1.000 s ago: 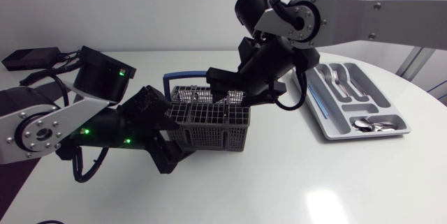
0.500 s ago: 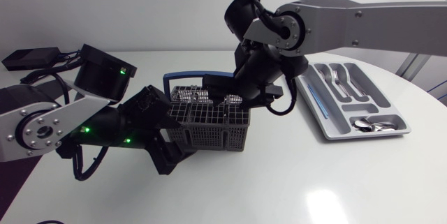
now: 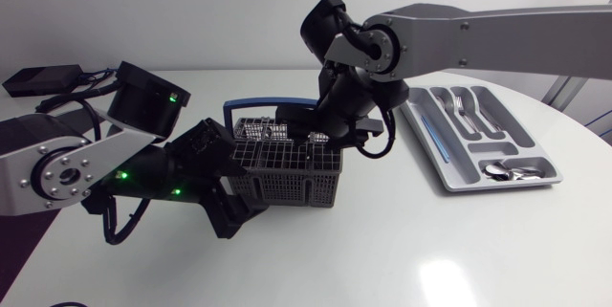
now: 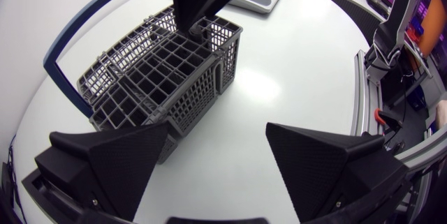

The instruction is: Unload the cutlery basket into the drawer organizer.

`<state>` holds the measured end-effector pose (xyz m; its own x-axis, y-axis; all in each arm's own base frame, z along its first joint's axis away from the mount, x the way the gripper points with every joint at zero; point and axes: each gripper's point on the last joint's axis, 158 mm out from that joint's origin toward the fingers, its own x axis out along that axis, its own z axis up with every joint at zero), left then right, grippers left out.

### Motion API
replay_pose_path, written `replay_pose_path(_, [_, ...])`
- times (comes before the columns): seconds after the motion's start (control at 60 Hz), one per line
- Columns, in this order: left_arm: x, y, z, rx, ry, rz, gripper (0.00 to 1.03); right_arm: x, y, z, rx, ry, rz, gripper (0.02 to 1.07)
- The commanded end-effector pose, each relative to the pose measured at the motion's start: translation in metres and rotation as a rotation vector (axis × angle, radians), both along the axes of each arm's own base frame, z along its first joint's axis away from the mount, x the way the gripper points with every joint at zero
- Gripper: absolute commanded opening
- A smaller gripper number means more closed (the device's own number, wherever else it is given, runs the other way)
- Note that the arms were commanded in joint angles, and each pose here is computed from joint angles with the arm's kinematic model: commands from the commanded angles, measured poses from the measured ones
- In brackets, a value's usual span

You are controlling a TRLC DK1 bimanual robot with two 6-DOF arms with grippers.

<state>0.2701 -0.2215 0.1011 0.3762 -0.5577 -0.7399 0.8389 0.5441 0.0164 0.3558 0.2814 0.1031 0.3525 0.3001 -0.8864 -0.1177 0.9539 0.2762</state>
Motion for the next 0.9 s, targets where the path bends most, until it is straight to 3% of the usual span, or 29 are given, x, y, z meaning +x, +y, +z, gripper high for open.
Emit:
replay_pose_path(0.0, [0.007, -0.001, 0.003, 0.002, -0.019, -0.016, 0.99, 0.005, 0.008, -0.002, 0.008, -0.002, -0.021, 0.74])
replay_pose_path(0.117, [0.008, 0.001, 0.002, 0.003, -0.015, -0.012, 0.99, 0.009, 0.009, -0.003, 0.003, -0.013, -0.025, 0.65])
replay_pose_path(0.367, [0.008, 0.005, 0.001, -0.006, -0.006, -0.008, 0.99, 0.011, 0.011, -0.009, -0.011, -0.013, -0.025, 0.64])
replay_pose_path(0.7, [0.006, 0.008, -0.004, -0.006, 0.007, -0.006, 0.99, 0.012, 0.012, -0.014, -0.030, -0.023, -0.026, 0.48])
replay_pose_path(0.883, [0.006, 0.008, -0.004, -0.010, 0.008, -0.006, 0.99, 0.013, 0.011, -0.016, -0.038, -0.030, -0.029, 0.45])
